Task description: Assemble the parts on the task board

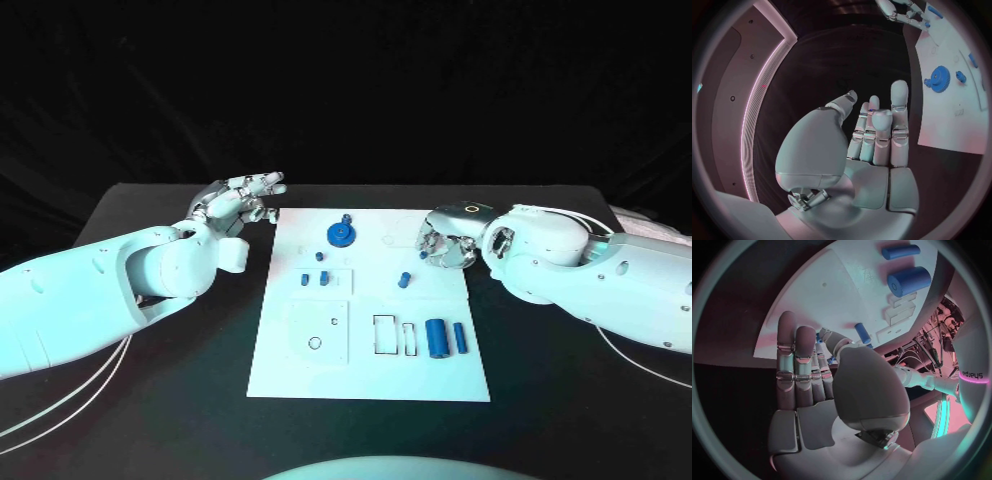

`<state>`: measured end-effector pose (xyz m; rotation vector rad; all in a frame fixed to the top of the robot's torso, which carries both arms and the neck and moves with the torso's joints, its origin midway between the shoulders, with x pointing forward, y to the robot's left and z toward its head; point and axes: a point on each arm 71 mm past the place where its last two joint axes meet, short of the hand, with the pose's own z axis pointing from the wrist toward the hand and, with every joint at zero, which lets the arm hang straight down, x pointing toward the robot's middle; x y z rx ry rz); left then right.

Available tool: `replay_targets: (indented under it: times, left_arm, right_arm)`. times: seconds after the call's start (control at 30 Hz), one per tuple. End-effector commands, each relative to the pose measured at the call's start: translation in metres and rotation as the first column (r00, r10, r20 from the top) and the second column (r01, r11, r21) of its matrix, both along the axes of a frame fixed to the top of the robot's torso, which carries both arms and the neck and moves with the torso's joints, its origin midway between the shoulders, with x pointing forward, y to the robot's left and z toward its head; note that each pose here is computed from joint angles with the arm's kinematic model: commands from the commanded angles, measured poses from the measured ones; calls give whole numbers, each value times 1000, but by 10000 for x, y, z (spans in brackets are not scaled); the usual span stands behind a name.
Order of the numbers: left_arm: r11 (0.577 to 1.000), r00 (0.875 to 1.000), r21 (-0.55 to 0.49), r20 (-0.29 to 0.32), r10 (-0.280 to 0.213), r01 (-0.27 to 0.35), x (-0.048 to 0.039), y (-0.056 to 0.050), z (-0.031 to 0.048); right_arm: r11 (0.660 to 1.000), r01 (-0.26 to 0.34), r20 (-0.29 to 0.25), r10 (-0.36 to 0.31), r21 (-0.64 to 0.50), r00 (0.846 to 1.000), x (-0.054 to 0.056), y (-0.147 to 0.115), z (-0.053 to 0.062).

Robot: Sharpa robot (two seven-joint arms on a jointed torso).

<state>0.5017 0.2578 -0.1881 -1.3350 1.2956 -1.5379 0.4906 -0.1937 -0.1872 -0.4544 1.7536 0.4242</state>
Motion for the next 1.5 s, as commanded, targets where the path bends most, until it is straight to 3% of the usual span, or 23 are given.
replay_targets:
  times: [0.03,0.8,1.07,1.5]
  left_arm:
    - [998,1000,-60,13,-1,1,-12,-15,24]
    - [999,1000,-22,15,-26,26,-37,-66,28]
    - [999,999,-8,19,-33,33,-39,-72,28]
    - [1000,999,4,11,-31,31,-31,-56,17]
  right_arm:
    - [998,-7,4,7,-61,1000,-2,7,-40]
    - [997,-22,-36,19,-80,999,-3,86,-186]
    - [998,-18,18,19,-55,1000,-11,107,-164]
    - [998,-25,116,19,58,993,-87,69,1]
